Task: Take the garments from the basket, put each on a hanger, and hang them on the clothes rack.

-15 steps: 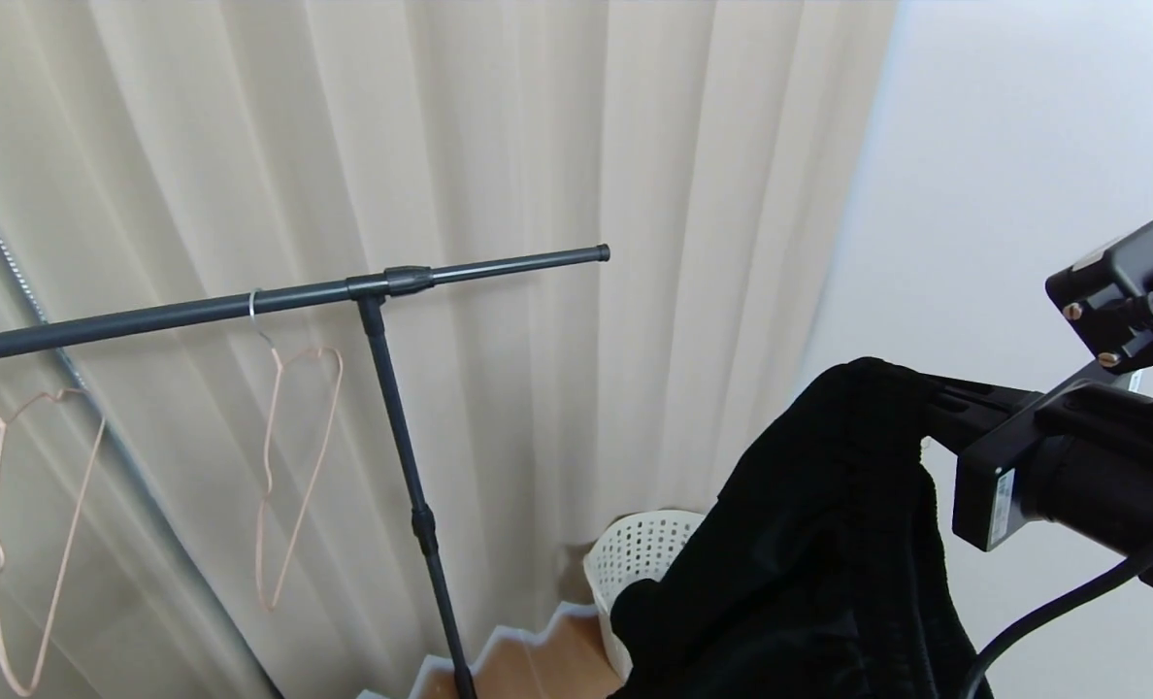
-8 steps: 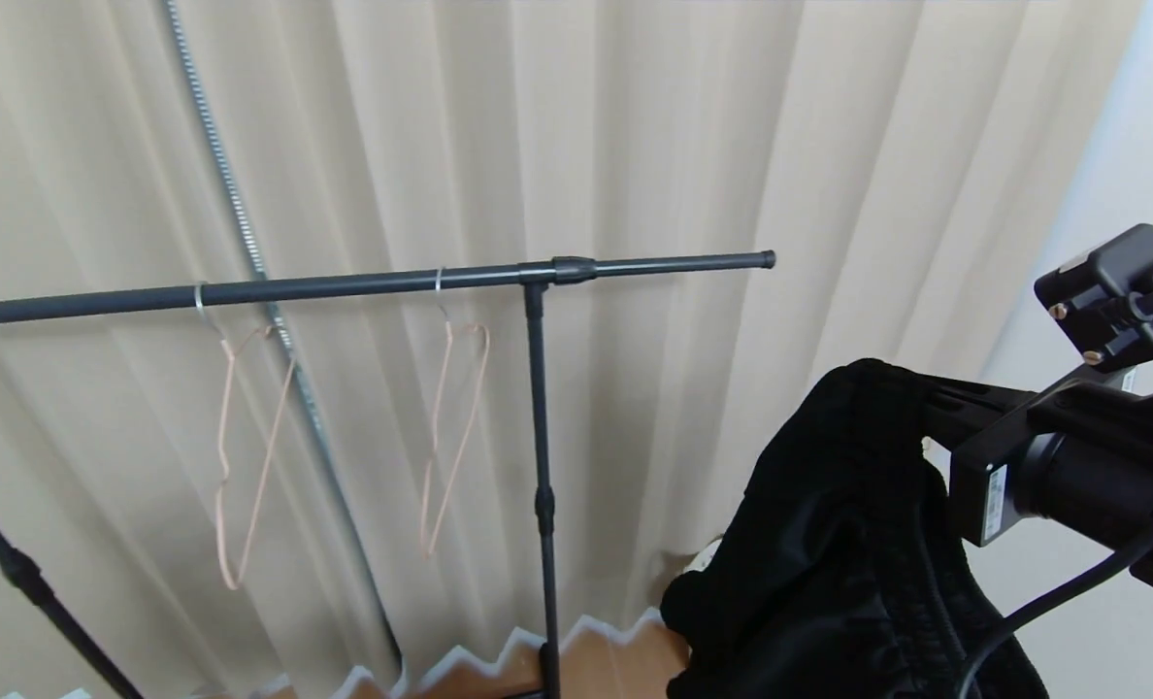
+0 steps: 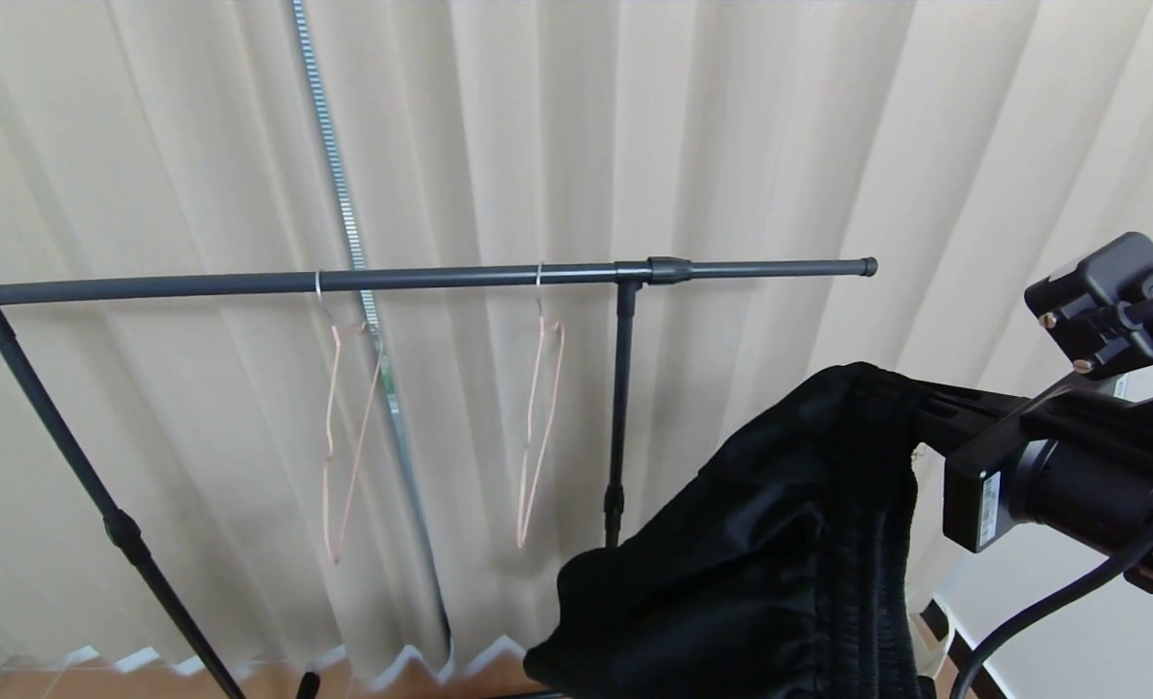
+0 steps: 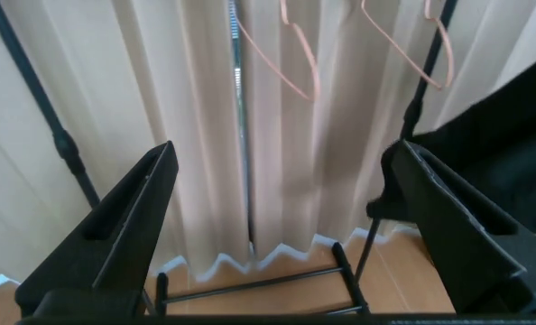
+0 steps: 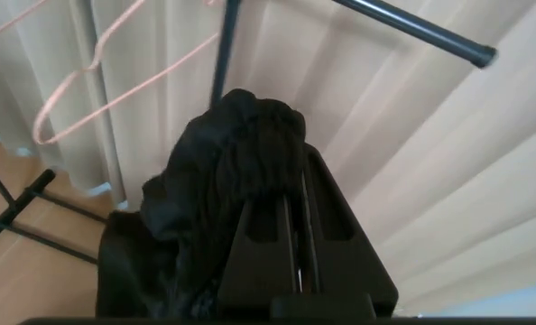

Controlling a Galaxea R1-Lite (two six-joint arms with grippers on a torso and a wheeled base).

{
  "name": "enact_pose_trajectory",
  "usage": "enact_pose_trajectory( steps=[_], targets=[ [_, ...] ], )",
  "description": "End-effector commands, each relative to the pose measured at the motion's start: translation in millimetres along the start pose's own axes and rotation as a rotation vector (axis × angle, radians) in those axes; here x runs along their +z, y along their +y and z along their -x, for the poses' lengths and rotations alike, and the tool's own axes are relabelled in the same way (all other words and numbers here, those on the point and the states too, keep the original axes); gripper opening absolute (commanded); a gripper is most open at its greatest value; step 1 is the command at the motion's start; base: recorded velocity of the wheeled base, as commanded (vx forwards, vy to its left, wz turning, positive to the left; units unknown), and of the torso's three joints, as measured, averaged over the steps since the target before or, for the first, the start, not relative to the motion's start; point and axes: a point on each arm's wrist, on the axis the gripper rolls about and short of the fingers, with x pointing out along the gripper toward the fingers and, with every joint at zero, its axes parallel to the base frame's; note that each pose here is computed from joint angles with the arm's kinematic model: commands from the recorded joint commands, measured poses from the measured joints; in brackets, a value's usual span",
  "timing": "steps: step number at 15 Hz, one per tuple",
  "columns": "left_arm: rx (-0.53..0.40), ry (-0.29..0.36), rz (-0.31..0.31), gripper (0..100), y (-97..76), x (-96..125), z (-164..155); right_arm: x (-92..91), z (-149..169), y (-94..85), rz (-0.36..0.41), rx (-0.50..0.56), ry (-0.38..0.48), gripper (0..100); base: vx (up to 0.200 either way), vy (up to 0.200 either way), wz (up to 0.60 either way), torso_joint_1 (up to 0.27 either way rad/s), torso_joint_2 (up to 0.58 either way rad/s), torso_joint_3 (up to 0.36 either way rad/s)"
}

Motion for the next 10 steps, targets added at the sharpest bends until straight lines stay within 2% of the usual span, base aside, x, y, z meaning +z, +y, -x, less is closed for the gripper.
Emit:
enact_pose_trajectory(
  steps=[1, 10],
  targets=[
    [0.002, 0.0, 0.0, 100, 0.0, 0.2, 0.0, -0.1, -0.6, -0.4, 0.001, -0.004, 0.001, 0, 0.0, 0.2, 0.0, 0.002, 0.0, 0.007],
    [0.0, 0.0, 0.002, 100, 0.0, 0.2, 0.0, -0.6, -0.8, -0.9, 0.001, -0.006, 0.003, 0, 0.0, 0.2, 0.0, 0.001, 0.0, 0.003]
  ],
)
